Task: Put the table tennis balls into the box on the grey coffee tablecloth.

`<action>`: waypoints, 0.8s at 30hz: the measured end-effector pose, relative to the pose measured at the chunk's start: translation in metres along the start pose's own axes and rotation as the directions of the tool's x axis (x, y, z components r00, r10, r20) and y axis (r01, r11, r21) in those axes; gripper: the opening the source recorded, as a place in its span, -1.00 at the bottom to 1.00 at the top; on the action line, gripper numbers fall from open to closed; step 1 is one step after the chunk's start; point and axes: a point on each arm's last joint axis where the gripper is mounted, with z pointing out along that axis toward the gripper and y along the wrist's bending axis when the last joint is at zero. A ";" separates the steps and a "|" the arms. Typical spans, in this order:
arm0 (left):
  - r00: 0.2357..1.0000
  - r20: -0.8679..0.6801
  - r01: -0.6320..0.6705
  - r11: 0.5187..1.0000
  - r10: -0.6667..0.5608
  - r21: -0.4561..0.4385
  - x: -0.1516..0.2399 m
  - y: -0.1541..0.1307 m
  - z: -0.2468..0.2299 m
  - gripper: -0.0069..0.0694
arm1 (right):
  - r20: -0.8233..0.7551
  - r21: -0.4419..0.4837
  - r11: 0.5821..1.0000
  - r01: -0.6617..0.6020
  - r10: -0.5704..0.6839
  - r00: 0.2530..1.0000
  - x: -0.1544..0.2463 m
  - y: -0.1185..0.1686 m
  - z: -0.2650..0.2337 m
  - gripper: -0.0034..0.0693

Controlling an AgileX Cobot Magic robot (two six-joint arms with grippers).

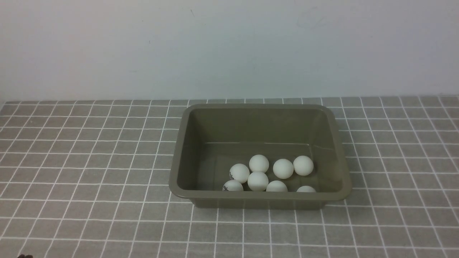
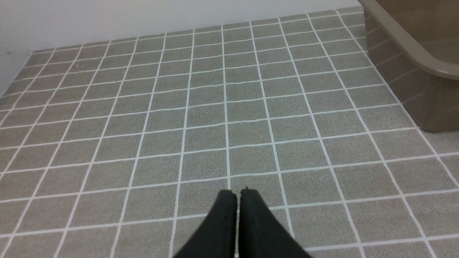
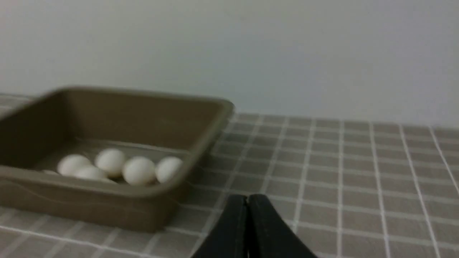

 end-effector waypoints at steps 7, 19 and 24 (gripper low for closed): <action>1.000 -0.001 0.000 1.000 0.000 0.000 0.000 0.000 0.000 -0.83 | -0.058 0.099 0.995 -0.013 0.019 0.998 0.022 -0.006 0.006 -0.93; 1.000 -0.002 0.000 1.000 0.000 0.000 0.000 0.000 0.000 -0.83 | -0.056 0.098 0.995 -0.014 0.019 0.998 0.022 -0.006 0.006 -0.93; 1.000 -0.002 0.000 1.000 0.000 0.000 0.000 0.000 0.000 -0.83 | -0.056 0.098 0.995 -0.016 0.022 0.998 0.022 -0.006 0.006 -0.93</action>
